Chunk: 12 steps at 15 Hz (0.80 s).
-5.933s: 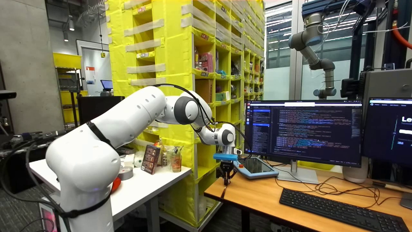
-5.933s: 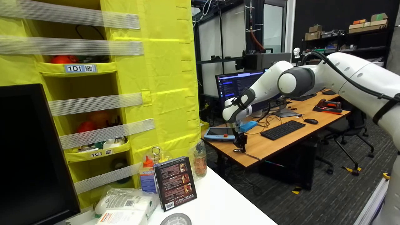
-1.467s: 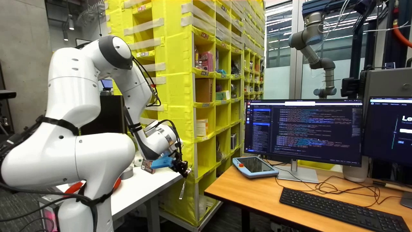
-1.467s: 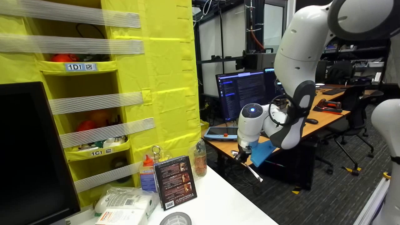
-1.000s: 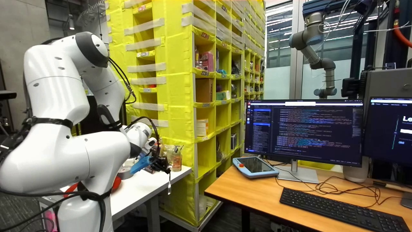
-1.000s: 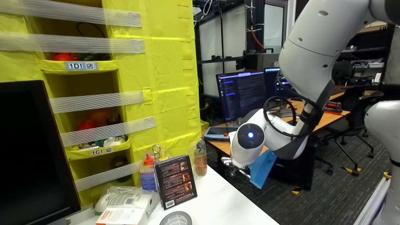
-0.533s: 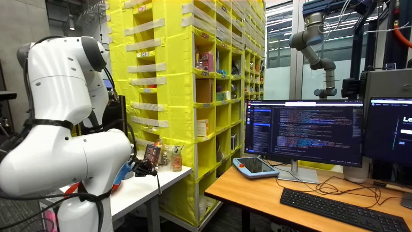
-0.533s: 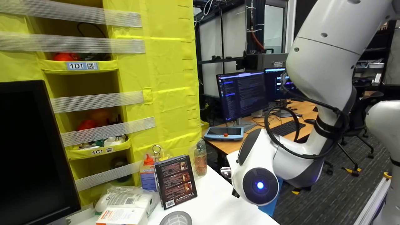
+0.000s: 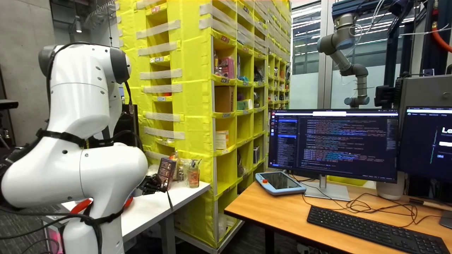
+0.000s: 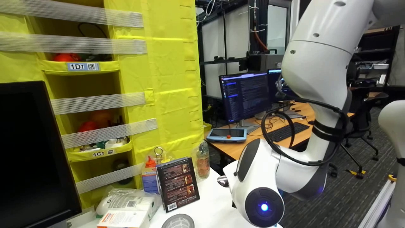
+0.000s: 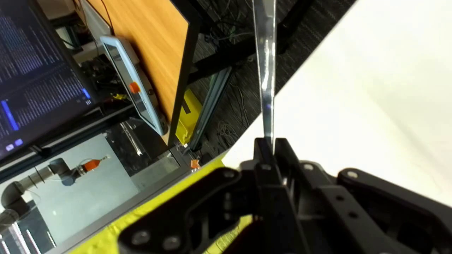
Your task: Move the spoon to the other table to the left
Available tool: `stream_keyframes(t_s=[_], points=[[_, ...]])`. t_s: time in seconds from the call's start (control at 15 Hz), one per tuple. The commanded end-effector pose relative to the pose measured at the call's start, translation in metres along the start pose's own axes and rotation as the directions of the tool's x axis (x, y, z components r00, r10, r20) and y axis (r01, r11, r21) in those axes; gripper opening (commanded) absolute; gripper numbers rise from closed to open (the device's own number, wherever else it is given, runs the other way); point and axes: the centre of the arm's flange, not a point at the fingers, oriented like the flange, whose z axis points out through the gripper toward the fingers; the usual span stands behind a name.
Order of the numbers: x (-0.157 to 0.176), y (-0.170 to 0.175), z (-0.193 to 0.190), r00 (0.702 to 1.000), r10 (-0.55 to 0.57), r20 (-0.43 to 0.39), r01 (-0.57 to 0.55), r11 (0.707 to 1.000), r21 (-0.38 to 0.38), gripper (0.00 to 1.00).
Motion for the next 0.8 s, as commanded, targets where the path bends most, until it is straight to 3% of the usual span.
stream_keyframes(t_s=[0.0, 0.13, 0.33, 0.73], points=[[0.018, -0.007, 0.004, 0.988, -0.097, -0.116, 0.105, 0.992, 0.064, 0.02], [0.024, -0.012, 0.003, 0.98, -0.137, -0.146, 0.15, 0.986, 0.079, 0.02], [0.026, -0.02, 0.008, 0.967, -0.226, -0.119, 0.235, 0.97, 0.06, 0.02], [0.036, -0.037, 0.02, 0.894, -0.433, -0.112, 0.442, 0.894, 0.075, 0.02]])
